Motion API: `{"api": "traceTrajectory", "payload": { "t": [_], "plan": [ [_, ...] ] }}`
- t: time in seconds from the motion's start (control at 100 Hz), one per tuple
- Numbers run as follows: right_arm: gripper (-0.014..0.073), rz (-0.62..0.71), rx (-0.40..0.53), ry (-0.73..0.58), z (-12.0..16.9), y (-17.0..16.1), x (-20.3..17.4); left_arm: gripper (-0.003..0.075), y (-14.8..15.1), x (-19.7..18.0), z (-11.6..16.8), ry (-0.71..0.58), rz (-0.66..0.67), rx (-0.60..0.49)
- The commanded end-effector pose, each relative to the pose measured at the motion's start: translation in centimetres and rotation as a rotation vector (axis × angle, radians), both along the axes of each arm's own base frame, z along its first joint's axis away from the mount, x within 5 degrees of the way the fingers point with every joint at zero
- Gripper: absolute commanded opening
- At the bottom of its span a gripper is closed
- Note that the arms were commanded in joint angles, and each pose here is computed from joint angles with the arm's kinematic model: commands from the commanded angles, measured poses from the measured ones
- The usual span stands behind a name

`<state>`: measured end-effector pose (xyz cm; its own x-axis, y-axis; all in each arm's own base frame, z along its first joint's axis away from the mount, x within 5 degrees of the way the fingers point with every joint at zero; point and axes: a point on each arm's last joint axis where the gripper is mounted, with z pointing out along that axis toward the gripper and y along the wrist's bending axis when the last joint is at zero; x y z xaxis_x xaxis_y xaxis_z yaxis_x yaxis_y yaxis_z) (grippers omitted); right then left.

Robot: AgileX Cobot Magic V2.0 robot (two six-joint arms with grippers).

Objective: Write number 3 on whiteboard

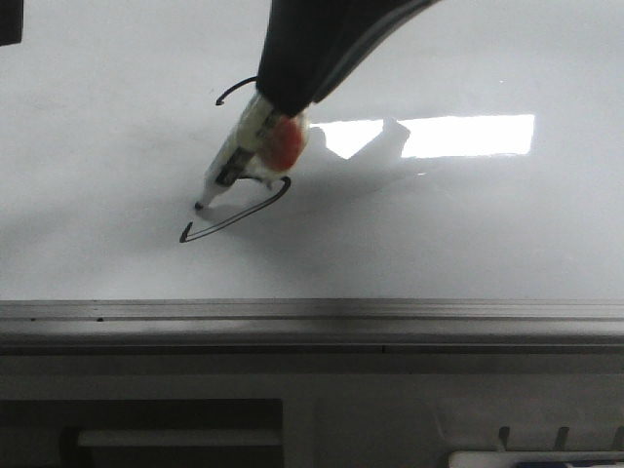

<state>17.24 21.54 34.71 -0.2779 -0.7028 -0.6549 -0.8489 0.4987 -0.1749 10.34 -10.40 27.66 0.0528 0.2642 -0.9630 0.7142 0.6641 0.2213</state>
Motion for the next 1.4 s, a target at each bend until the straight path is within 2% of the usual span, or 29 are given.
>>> {"api": "traceTrajectory", "payload": {
  "t": [0.0, 0.08, 0.23, 0.28, 0.83, 0.92, 0.99, 1.04, 1.11, 1.12, 1.32, 1.39],
  "plan": [
    [-0.0061, 0.018, 0.069, -0.074, 2.8, -0.8, -1.2, 0.0223, -0.5, -0.4, 1.4, -0.100, -0.055, 0.003],
    [-0.0061, 0.036, 0.051, -0.060, 2.9, -1.0, -1.9, 0.0246, -1.1, -1.0, 1.1, -0.115, -0.122, 0.050],
    [-0.0061, 0.066, 0.027, -0.040, 2.8, -0.8, -2.8, 0.0391, -2.4, -1.6, 0.5, -0.114, -0.216, 0.088],
    [-0.0061, 0.077, 0.027, -0.040, 2.8, -0.7, -3.1, 0.0416, -2.8, -1.6, 0.3, -0.105, -0.231, 0.098],
    [-0.0061, 0.125, 0.067, -0.011, 2.9, 0.2, -4.2, 0.0412, -6.1, 0.4, -2.2, -0.059, -0.242, 0.104],
    [-0.0061, 0.125, 0.072, -0.007, 2.9, 0.2, -4.3, 0.0375, -6.3, 0.6, -2.5, -0.055, -0.244, 0.108],
    [-0.0061, 0.125, 0.072, -0.005, 2.9, 0.2, -4.3, 0.0302, -6.4, 0.6, -2.5, -0.057, -0.244, 0.104],
    [-0.0061, 0.125, 0.072, -0.005, 2.9, 0.2, -4.3, 0.0210, -6.4, 0.6, -2.4, -0.060, -0.244, 0.101],
    [-0.0061, 0.125, 0.070, -0.003, 2.9, 0.2, -4.3, 0.0033, -6.4, 0.6, -2.4, -0.064, -0.244, 0.095],
    [-0.0061, 0.125, 0.070, -0.003, 2.9, 0.2, -4.3, -0.0019, -6.4, 0.6, -2.4, -0.064, -0.244, 0.095],
    [-0.0060, 0.125, 0.063, 0.002, 2.8, 0.2, -4.3, -0.0021, -6.5, 0.6, -2.3, -0.073, -0.246, 0.087],
    [-0.0027, 0.125, 0.061, 0.002, 2.8, 0.2, -4.3, -0.0021, -6.5, 0.6, -2.3, -0.073, -0.246, 0.087]
  ]
}}
